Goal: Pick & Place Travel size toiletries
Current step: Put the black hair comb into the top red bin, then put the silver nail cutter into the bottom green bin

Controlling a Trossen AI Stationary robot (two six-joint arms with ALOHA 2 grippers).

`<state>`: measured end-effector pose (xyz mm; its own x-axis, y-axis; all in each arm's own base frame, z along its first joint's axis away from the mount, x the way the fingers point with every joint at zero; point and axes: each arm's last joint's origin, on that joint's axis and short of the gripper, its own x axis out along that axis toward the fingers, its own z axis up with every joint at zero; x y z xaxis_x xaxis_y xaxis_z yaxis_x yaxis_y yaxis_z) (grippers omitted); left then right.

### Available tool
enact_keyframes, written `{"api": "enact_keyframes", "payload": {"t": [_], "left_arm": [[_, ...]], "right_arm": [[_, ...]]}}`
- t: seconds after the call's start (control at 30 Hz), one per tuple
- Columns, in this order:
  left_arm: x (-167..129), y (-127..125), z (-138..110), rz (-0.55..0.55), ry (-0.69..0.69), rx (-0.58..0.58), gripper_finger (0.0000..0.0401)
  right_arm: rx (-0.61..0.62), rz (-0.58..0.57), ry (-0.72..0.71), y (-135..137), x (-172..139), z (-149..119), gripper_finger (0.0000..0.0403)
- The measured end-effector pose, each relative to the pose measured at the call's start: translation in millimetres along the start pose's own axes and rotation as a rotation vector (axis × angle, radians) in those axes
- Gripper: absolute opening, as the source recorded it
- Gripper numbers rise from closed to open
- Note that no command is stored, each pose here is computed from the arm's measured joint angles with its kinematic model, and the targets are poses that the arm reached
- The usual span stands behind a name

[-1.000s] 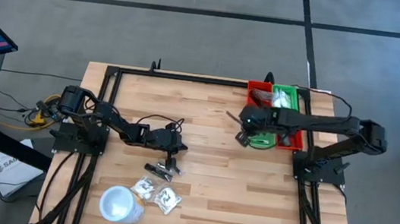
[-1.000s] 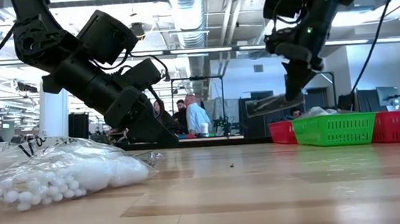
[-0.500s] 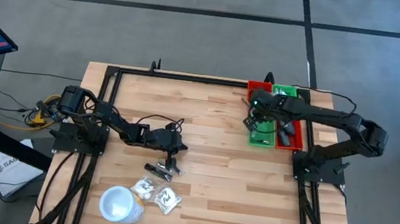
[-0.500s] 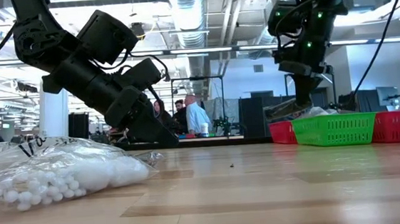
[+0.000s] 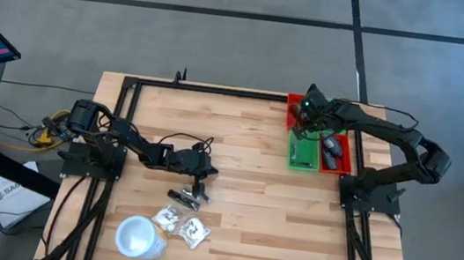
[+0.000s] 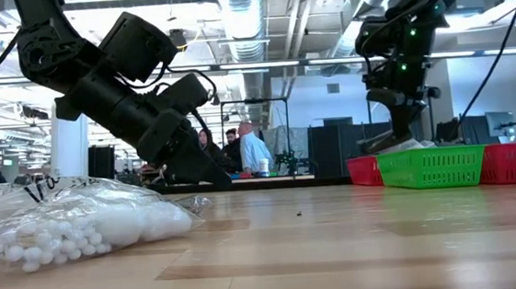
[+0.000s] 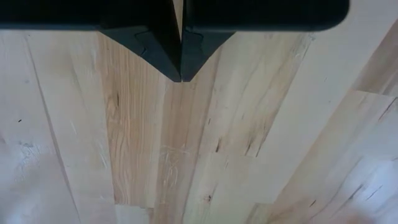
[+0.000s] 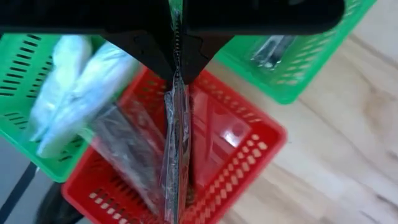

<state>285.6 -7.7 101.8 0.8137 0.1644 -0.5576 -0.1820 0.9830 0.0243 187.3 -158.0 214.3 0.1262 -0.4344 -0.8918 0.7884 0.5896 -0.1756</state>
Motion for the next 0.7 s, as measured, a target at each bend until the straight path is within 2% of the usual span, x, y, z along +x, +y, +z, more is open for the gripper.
{"api": "enact_keyframes", "payload": {"t": [0.2,0.47,0.7], "left_arm": [[0.0,0.0,0.1,0.000,-0.001,0.000,0.0000],[0.0,-0.1,0.7,0.000,-0.008,-0.001,0.0000],[0.0,0.0,0.8,0.000,-0.008,-0.002,0.0000]], "right_arm": [[0.017,-0.007,-0.003,-8.0,2.2,2.1,0.0002],[0.054,-0.013,-0.066,-13.5,3.4,9.3,0.0039],[0.039,-0.012,-0.083,-13.4,3.3,11.0,0.0049]]}}
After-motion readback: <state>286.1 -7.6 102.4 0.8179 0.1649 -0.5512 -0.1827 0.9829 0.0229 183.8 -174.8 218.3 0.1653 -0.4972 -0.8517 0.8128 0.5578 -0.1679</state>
